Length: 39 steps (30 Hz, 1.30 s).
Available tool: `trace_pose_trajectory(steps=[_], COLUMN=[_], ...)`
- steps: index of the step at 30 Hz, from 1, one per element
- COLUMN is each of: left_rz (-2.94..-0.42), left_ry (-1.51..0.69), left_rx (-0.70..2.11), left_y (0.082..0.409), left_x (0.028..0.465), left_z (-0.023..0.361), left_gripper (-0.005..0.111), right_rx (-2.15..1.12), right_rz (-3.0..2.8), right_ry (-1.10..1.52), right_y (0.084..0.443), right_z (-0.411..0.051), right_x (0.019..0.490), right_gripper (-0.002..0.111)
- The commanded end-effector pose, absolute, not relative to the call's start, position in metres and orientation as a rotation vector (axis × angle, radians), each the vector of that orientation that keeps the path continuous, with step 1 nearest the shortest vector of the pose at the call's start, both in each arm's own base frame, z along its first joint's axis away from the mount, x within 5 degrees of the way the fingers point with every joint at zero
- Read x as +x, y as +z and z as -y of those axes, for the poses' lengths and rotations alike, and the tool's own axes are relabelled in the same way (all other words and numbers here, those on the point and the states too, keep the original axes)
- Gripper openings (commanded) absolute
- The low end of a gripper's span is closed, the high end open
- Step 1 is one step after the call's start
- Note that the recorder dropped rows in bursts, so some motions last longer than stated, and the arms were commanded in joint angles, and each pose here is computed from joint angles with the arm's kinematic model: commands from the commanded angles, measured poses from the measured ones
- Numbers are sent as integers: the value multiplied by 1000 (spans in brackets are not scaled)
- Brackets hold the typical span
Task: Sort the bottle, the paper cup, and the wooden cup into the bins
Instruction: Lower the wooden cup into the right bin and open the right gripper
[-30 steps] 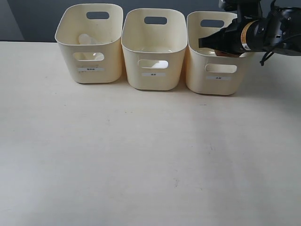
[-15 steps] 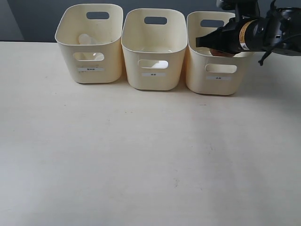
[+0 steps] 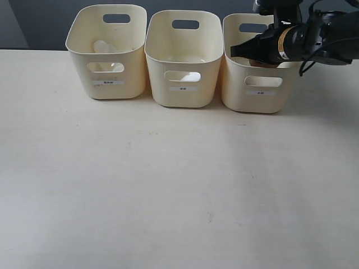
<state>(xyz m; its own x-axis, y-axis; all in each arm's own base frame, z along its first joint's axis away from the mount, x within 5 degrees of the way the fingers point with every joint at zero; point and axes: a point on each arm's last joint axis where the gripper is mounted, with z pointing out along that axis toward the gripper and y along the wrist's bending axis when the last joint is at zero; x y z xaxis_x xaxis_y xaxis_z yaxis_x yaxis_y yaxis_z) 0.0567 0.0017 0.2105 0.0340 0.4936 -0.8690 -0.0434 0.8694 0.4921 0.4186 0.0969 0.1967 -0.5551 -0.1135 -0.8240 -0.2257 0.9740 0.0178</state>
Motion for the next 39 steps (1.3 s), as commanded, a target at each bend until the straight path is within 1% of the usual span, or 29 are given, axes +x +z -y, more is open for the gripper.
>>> trace_pose_trajectory(steps=[1,14,24,26,31,33,35,39], left_rz=[-1480,-1480,-1480,-1480,-1480,-1480,-1480,-1480], left_ry=[423,423,423,423,423,423,423,423], left_rx=[370,370,370,370,370,370,370,370], left_y=[211,211,211,211,211,211,211,211], left_x=[56,56,56,56,56,56,56,56], left_z=[-1,-1,-1,-1,-1,-1,-1,-1], left_gripper=[0,0,0,0,0,0,0,0], right_rx=[-225,-237,-278,-277,-269,-262,-257,-256], right_rz=[-2152,-2189,-2163,-2164,-2170,-2174,-2179,-2179], right_ry=[132,124,187,185,177,171,159,157], right_y=[200,184,185,185,184,184,183,183], right_z=[-94,-95,-101,-100,-100,-99,-98,-98], right_x=[424,427,427,427,426,426,426,426], right_gripper=[-1,-1,-1,4,34,41,44,45])
